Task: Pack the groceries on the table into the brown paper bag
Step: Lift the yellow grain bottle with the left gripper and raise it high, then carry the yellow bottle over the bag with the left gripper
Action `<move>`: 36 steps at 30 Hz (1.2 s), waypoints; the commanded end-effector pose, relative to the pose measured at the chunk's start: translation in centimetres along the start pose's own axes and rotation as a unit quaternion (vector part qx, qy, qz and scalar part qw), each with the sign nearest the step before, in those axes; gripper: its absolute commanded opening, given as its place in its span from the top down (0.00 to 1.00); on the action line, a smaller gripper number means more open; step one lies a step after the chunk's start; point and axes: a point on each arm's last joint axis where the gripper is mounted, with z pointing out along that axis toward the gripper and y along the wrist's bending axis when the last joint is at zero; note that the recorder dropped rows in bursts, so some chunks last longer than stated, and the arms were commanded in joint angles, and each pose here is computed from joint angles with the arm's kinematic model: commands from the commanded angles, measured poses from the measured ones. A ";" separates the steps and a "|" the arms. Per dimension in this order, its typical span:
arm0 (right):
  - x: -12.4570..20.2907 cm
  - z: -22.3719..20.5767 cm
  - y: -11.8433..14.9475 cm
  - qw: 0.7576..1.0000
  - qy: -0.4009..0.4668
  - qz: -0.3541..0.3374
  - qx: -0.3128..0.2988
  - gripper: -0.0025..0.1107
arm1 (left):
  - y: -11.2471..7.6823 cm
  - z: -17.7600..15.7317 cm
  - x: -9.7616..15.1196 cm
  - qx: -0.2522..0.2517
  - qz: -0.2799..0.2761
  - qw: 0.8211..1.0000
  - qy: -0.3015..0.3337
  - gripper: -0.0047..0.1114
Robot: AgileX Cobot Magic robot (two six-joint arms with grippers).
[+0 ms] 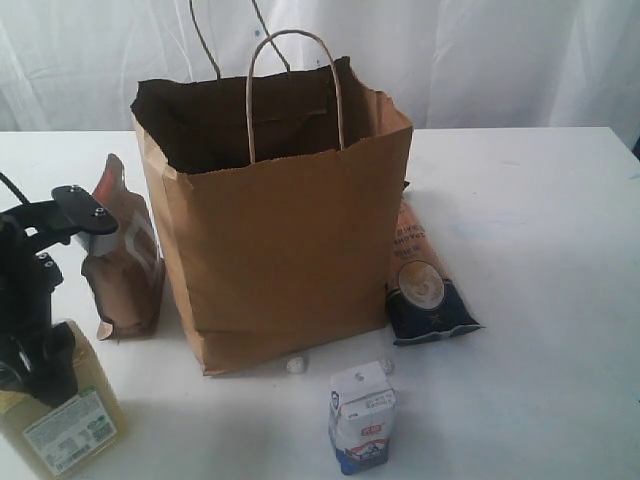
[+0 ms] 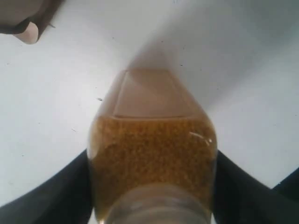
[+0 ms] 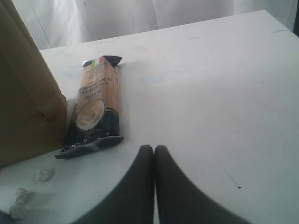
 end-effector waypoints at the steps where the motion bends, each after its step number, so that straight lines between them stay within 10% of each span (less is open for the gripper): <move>1: -0.1 0.0 0.0 1.000 -0.009 -0.002 0.001 0.98 | -0.5 -0.3 0.1 0.016 -0.024 1.000 0.004 0.31; 21: -0.1 0.0 0.0 1.000 -0.009 -0.002 0.001 0.98 | -0.7 2.4 1.3 0.007 -0.042 0.999 0.003 0.32; 24: -0.1 0.0 0.0 1.000 -0.009 -0.002 0.001 0.98 | -0.6 2.4 1.3 0.006 -0.043 0.999 0.002 0.54; 27: -0.1 0.0 0.0 1.000 -0.009 -0.002 0.001 0.98 | -0.7 2.3 1.3 0.007 -0.043 0.999 0.004 0.96; 32: -0.1 0.0 0.0 1.000 -0.009 -0.002 0.001 0.98 | -0.6 -1.5 1.2 0.000 -0.038 0.998 0.041 0.96; 36: -0.1 0.0 0.0 1.000 -0.009 -0.002 0.001 0.98 | -1.3 -10.0 0.9 -0.040 -0.041 0.997 -0.049 0.96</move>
